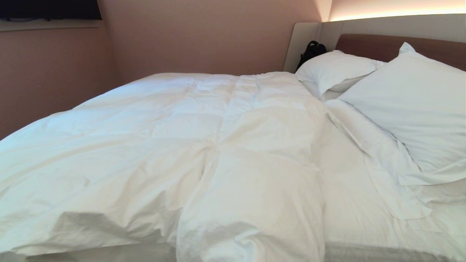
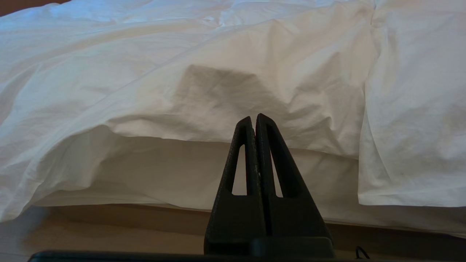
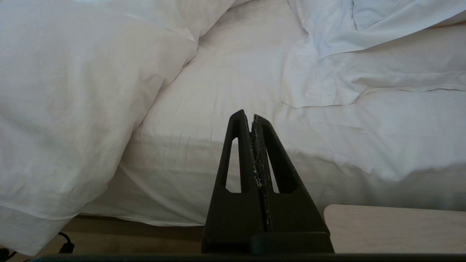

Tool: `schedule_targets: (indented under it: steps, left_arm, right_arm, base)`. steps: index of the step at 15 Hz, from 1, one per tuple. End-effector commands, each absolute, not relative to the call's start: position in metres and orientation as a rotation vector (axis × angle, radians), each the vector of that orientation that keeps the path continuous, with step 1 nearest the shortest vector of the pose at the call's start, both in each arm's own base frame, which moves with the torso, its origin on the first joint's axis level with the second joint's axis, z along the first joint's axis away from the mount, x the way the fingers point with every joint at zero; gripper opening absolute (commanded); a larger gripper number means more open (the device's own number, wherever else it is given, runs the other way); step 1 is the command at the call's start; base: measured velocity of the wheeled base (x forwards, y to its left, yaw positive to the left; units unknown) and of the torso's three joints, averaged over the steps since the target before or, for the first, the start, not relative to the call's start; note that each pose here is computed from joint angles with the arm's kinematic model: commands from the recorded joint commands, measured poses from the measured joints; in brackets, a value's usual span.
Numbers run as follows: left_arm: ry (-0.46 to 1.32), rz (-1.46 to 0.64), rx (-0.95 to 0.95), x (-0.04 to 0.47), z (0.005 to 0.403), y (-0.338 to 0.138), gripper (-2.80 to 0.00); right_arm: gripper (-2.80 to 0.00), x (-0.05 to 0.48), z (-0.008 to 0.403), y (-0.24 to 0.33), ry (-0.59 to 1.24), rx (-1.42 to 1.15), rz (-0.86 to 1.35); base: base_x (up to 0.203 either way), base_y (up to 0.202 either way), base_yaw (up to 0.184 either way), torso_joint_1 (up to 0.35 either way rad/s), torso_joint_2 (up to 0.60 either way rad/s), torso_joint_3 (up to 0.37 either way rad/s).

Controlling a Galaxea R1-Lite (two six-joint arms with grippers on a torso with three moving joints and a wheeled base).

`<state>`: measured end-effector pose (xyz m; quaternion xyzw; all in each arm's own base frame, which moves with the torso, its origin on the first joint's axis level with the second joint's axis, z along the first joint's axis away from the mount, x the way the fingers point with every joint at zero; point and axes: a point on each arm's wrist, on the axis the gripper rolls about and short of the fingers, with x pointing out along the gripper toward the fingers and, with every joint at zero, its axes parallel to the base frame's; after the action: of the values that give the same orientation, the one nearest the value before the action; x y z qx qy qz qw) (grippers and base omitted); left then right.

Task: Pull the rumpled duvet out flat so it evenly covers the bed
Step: Flatten the corners of the folded blanket

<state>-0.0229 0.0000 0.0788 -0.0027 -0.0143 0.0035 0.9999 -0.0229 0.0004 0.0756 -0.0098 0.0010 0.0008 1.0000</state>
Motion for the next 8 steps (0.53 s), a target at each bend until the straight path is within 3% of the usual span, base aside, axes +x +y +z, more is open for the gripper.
schedule_targets:
  steps: [1, 8]
  left_arm:
    - [-0.029, 0.008, -0.006, -0.023, 0.0787, 0.0, -2.8]
    - [-0.029, 0.008, -0.006, -0.023, 0.0787, 0.0, -2.8]
  right_arm:
    - [-2.8, -0.0228, 0.0756, 0.0005, 0.003, -0.02, 0.002]
    - [-2.8, -0.0228, 0.0756, 0.0004, 0.003, -0.02, 0.002]
  base:
    - [0.0, 0.0, 0.0, 0.0, 0.0, 0.0]
    - [0.0, 0.0, 0.0, 0.0, 0.0, 0.0]
